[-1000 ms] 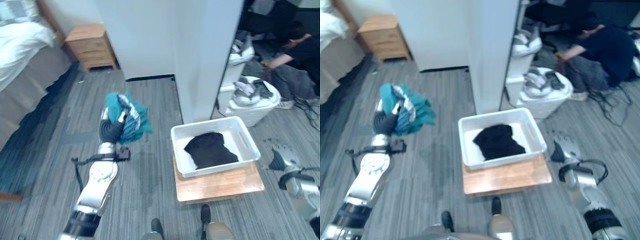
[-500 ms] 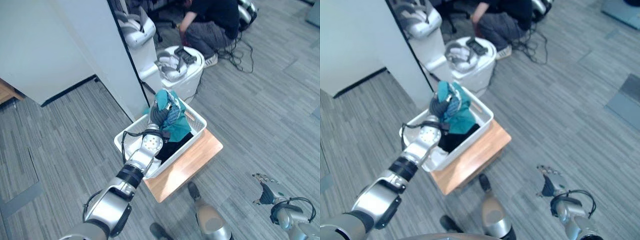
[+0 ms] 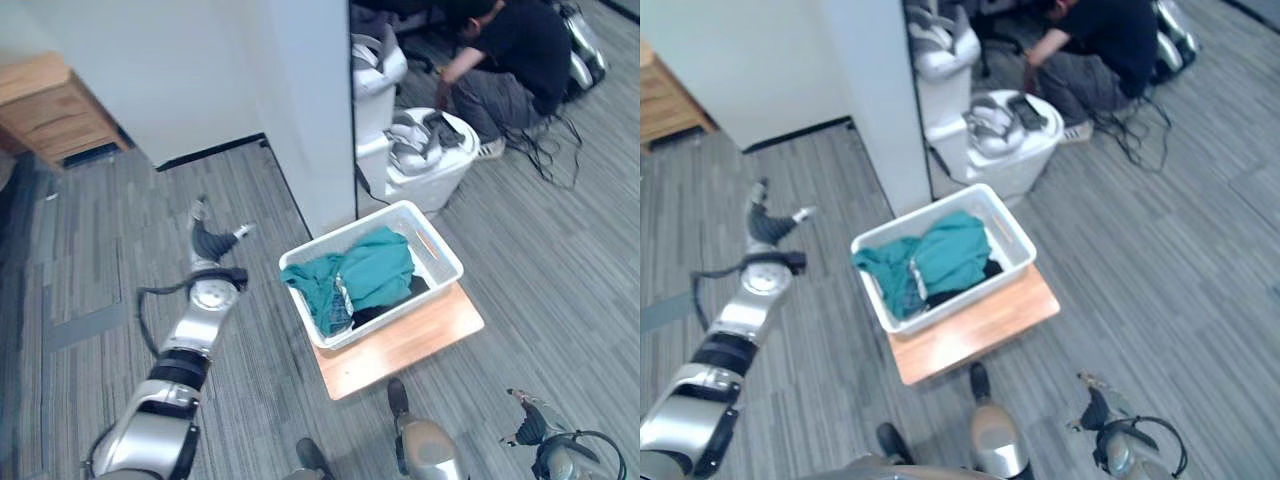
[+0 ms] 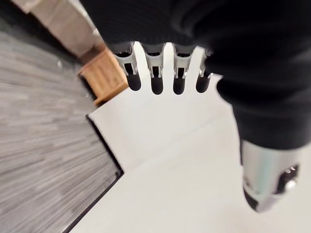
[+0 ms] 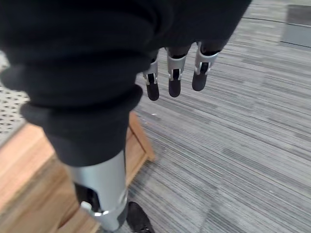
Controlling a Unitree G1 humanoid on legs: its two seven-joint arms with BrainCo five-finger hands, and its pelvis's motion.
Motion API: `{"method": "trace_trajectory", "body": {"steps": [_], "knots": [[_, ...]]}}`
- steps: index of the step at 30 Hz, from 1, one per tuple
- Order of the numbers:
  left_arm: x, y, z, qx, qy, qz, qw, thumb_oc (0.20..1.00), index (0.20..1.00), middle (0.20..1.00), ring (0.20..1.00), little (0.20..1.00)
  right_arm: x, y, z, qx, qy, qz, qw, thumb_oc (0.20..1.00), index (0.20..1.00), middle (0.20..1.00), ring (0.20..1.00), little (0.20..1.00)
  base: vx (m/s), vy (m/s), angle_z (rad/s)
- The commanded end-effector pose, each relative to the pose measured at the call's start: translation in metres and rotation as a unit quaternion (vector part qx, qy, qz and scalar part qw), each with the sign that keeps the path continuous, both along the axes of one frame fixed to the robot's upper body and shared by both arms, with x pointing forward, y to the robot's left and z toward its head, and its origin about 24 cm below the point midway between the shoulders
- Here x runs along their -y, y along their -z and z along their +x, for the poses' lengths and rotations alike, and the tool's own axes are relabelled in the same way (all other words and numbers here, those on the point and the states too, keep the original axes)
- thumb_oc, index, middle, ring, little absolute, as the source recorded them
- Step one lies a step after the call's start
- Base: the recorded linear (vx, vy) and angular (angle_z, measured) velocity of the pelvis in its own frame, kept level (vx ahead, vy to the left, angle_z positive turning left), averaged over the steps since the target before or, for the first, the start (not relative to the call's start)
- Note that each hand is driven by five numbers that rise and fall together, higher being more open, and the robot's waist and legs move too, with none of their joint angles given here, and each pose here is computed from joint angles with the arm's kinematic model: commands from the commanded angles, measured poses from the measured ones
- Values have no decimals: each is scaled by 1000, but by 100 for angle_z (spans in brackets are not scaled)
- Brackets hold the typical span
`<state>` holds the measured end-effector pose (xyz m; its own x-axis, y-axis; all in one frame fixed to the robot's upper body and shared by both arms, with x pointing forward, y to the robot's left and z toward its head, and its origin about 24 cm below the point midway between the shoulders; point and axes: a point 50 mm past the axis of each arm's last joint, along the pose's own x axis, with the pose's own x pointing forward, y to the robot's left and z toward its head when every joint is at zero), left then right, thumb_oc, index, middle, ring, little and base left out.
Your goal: Tidy up the quilt and then pick up the clothes from the bed and put them into the laundry hamper.
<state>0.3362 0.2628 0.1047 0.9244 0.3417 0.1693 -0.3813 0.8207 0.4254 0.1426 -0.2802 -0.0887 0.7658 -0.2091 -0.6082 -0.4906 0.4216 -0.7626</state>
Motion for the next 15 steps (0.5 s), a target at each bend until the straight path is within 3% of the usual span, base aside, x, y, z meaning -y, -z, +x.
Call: {"method": "trace_trajectory", "body": {"steps": [1,4,6,7,8,13,14,15], "knots": [[-29,-10,0,2,-38,45,998,1000,1000,1000,1000,1000,-1,-2,11,0,-10,16,1000,1000,1000,1000,1000,1000,3,-5,8],[-34,19,-17,-37,-38,17,998,1000,1000,1000,1000,1000,-3,2,14,-3,6,21,1000,1000,1000,1000,1000,1000,-7,6,14],[-41,59,-45,-105,-38,-2,994,1000,1000,1000,1000,1000,-7,7,15,-11,21,31,999,1000,1000,1000,1000,1000,-3,39,15],[-44,99,-75,-172,-50,-40,983,1000,1000,1000,1000,1000,-10,13,13,-20,41,41,998,1000,1000,1000,1000,1000,6,34,1],[-44,99,-76,-172,-50,-40,983,1000,1000,1000,1000,1000,-10,13,14,-20,41,41,998,1000,1000,1000,1000,1000,22,47,1],[-40,202,-174,-384,-134,-121,906,1000,1000,1000,1000,1000,-23,29,10,-35,121,94,988,1000,1000,1000,1000,1000,7,60,11],[-40,202,-174,-383,-134,-121,906,1000,1000,1000,1000,1000,-23,29,11,-34,121,95,988,1000,1000,1000,1000,1000,-1,111,6],[-27,231,-215,-453,-157,-162,863,1000,1000,1000,1000,1000,-27,42,0,-66,172,109,977,1000,1000,1000,1000,1000,-5,76,5]]}}
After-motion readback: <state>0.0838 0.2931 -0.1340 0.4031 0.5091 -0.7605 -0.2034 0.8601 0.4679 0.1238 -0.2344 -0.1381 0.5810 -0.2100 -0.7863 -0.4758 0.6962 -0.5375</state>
